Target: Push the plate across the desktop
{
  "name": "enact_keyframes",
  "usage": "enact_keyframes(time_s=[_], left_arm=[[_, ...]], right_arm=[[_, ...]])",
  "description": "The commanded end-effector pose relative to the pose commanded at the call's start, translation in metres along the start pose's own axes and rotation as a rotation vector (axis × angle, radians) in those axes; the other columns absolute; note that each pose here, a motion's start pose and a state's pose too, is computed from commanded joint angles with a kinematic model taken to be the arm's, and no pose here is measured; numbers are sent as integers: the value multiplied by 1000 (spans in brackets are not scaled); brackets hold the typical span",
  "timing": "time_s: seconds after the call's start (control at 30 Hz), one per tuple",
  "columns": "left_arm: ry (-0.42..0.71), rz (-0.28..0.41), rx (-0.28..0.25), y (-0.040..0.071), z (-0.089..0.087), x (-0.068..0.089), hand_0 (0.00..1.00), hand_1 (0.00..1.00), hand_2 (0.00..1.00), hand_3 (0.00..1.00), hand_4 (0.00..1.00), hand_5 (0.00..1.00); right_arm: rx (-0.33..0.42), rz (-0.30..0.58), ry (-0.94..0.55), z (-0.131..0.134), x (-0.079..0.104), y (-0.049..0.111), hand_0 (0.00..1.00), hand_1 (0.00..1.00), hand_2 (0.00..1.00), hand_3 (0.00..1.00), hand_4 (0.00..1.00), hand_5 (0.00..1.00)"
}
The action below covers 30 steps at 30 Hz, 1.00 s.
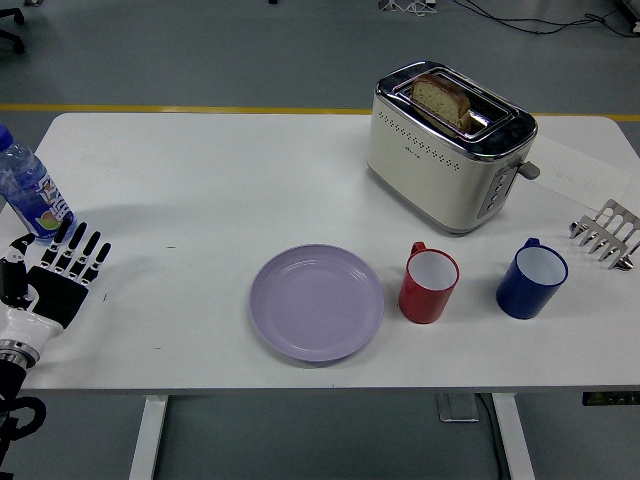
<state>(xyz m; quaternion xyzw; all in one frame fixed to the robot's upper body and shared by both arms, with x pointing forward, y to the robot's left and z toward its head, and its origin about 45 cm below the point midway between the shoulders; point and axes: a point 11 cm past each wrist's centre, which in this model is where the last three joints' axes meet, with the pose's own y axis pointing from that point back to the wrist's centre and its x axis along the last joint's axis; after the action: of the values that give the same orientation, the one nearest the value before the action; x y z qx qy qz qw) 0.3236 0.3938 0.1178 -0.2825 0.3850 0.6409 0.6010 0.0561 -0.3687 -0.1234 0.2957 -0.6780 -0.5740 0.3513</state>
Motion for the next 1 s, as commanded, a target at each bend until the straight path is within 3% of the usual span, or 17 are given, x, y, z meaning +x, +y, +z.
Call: enact_keyframes(time_s=[0.73,1.0], left_arm=[[-1,12,-16,-1,4,0,639,730,728,734,560,998],[23,60,-44,-1,5,6,673,742,756,740,557,998]], right_arm=[[-3,2,4,0,0,0,520,483,587,556,270,369],[-1,1,3,0,0,0,520,483,587,556,268,373]])
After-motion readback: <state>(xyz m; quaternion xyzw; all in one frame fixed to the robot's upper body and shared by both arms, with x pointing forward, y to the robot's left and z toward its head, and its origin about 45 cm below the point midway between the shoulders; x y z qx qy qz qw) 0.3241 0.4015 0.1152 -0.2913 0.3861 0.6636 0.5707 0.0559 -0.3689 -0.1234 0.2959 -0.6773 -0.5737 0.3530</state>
